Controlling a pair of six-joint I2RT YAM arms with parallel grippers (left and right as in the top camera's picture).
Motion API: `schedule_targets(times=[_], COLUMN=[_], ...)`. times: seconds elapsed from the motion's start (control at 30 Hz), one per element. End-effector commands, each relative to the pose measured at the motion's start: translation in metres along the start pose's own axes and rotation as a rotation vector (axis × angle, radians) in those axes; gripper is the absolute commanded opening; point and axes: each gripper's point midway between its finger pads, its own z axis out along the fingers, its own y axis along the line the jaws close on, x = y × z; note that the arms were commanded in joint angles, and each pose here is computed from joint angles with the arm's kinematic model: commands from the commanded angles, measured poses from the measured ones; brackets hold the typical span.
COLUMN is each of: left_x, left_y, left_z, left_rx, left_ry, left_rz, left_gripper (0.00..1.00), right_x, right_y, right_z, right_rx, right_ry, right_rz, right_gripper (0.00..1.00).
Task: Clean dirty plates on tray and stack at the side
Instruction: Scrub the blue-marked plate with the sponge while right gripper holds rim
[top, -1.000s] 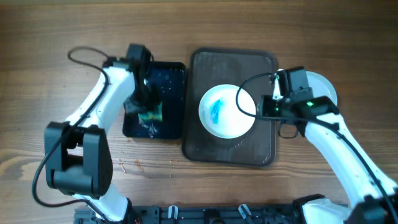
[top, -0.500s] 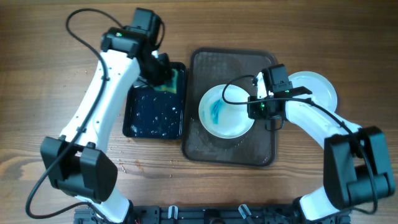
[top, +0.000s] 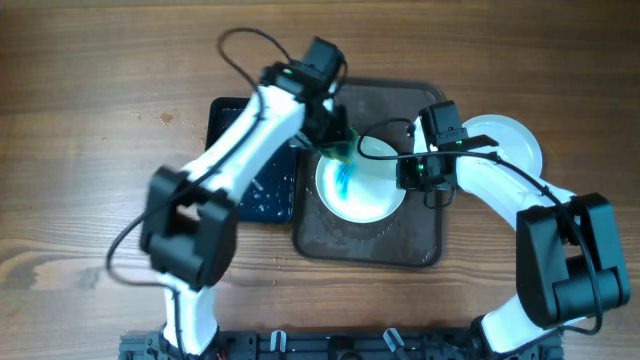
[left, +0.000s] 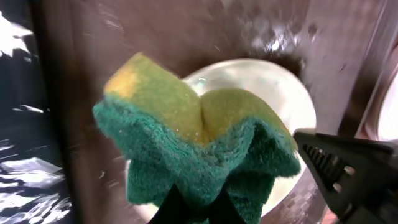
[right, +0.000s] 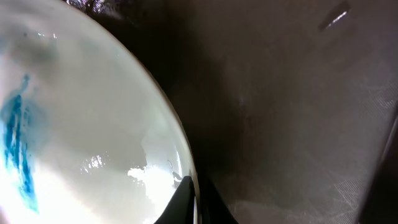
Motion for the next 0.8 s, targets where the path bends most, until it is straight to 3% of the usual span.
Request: schedule_targets(times=[0.0,0.13,0.27,0.33,0.37,0.43,0.6,0.67,0.77], left_x=[0.019,0.016,-0.012,-0.017,-0.017,-0.008,0.044,0.059,0.079], left_y=[-0.030,-0.008,0.067,0.098,0.102,0.096,-0.018,-0.041,-0.057], left_z=[0.045,0.076,0.060,0.043,0.041,0.047,0.084,0.093,0.103], left_rx=[0.109,-0.020,-0.435,-0.605,-0.619,-0.545,0.123,0.224,0.242], left_ry=[0.123,0.107,-0.057,-0.092,-0.085,-0.025,0.247,0.291,0.326], left_rz=[0.032,0.043,0.046,0.052,0.049,0.053,0.154,0.177,0.221], left_gripper=[0.04,0.04,0.04,0.04,0.04,0.04,0.04,0.04,0.04], right_x=[0.021,0.022,0.023,0.023,0.023,0.023,0.023,0.023,0.025], right_y=[-0.021,-0.021,-0.021,-0.021,-0.022,-0.022,-0.022,-0.021,-0.022], right_z=[0.015,0.014,0.014,0.014,0.014,0.014,0.014,0.014,0.014], right_rx=[0.096,0.096,0.097,0.098,0.098,0.098,0.100,0.100,0.103], right_ry=[0.075,0.079,0.082,0.082,0.083,0.083,0.080,0.079,0.086], right_rz=[0.021,0.021,0.022,0.022,0.022,0.022,0.077,0.088,0.102], right_gripper=[0.04,0.04,0.04,0.04,0.04,0.04,0.04,0.04,0.04])
